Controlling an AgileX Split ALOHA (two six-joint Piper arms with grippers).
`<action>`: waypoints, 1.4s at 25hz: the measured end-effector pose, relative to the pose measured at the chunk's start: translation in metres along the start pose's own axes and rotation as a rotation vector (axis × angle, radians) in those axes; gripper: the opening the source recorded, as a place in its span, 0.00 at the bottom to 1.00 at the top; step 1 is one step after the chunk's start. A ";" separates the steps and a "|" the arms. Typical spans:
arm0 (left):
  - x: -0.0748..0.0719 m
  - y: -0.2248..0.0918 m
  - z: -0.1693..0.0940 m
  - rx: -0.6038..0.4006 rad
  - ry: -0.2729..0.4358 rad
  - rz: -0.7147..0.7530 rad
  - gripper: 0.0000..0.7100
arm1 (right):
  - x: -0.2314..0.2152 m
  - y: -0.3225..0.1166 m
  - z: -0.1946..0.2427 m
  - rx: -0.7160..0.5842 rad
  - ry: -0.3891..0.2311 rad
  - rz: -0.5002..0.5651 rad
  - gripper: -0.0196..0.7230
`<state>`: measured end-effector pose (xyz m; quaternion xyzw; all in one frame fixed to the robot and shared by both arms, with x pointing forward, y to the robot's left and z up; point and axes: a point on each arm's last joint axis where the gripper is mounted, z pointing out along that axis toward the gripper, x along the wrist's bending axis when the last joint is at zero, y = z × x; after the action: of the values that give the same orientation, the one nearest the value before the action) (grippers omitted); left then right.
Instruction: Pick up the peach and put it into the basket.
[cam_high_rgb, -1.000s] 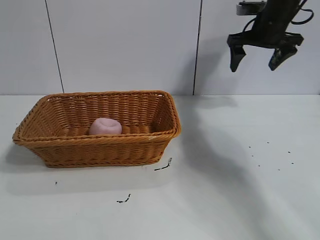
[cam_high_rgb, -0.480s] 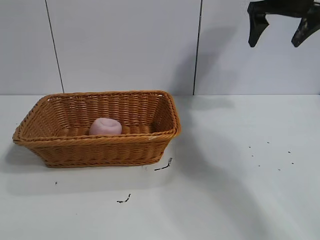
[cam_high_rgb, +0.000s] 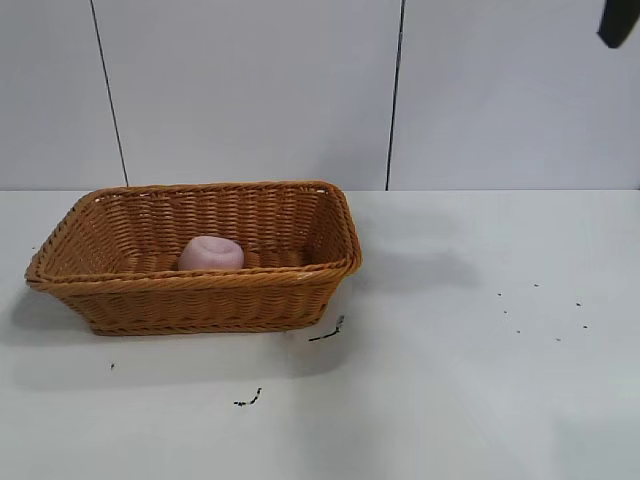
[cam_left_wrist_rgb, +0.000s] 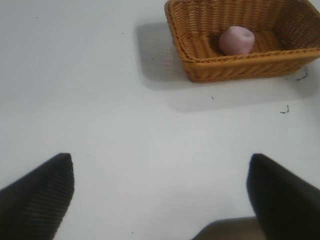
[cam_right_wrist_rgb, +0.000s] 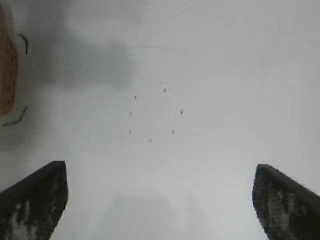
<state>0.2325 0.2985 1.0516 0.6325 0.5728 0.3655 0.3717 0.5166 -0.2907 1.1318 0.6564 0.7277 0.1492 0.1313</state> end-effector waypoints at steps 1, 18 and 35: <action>0.000 0.000 0.000 0.000 0.000 0.000 0.97 | 0.002 -0.016 -0.007 -0.003 0.000 0.000 0.95; 0.000 0.000 0.000 0.000 0.000 0.000 0.97 | 0.018 -0.242 -0.011 -0.386 -0.052 -0.012 0.95; 0.000 0.000 0.000 0.000 0.000 0.000 0.97 | 0.023 -0.288 -0.040 -0.745 -0.072 -0.020 0.95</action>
<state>0.2325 0.2985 1.0516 0.6325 0.5728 0.3655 0.3717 0.2345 -0.2965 1.0563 0.5615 0.6248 0.3794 0.3879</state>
